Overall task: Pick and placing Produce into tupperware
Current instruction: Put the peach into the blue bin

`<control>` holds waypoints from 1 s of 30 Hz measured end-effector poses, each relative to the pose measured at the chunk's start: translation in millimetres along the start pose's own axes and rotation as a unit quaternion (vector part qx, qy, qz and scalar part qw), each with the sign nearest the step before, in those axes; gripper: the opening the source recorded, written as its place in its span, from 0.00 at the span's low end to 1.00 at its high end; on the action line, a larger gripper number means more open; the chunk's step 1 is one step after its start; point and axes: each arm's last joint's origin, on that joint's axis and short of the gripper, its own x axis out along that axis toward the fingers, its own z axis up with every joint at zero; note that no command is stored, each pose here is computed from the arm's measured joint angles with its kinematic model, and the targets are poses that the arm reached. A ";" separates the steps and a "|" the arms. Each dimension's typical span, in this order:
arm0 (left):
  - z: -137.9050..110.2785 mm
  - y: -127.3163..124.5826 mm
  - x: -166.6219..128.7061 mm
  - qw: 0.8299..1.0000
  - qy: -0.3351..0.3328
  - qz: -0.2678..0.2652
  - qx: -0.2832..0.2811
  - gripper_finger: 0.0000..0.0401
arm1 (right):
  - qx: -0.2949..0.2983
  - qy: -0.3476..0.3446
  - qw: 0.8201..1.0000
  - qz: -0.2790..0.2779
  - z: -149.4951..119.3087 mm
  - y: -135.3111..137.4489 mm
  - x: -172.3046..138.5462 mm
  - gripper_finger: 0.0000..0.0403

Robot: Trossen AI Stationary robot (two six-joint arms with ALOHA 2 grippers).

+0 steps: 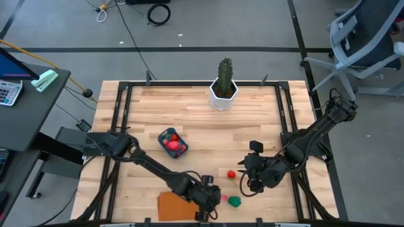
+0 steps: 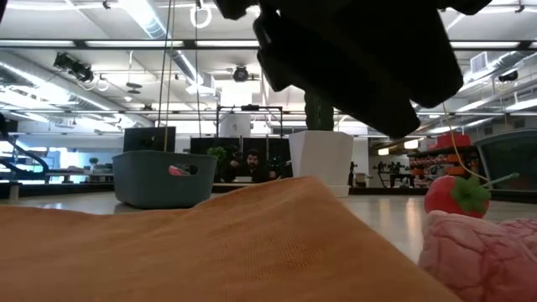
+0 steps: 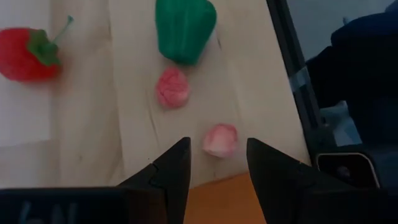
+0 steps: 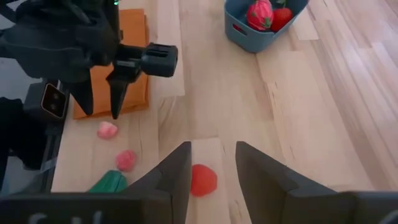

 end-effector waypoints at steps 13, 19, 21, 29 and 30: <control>-8.5 -9.4 18.3 1.000 -0.011 -0.007 -0.027 0.40 | 0.004 -0.004 1.000 0.002 0.9 0.4 0.1 0.33; -12.5 -7.8 26.6 0.999 -0.009 -0.003 -0.035 0.40 | 0.015 -0.008 1.000 0.003 1.6 0.7 -0.1 0.33; -12.7 -7.9 26.7 0.999 -0.008 -0.003 -0.036 0.40 | 0.014 -0.008 1.000 0.003 1.5 0.6 -0.1 0.33; -17.1 -8.4 34.5 0.998 -0.006 -0.002 -0.058 0.40 | 0.014 -0.011 1.000 -0.002 1.7 0.3 -0.1 0.33; -20.1 -8.8 38.3 0.998 -0.001 -0.001 -0.060 0.40 | 0.014 -0.011 1.000 -0.003 1.7 0.3 -0.1 0.33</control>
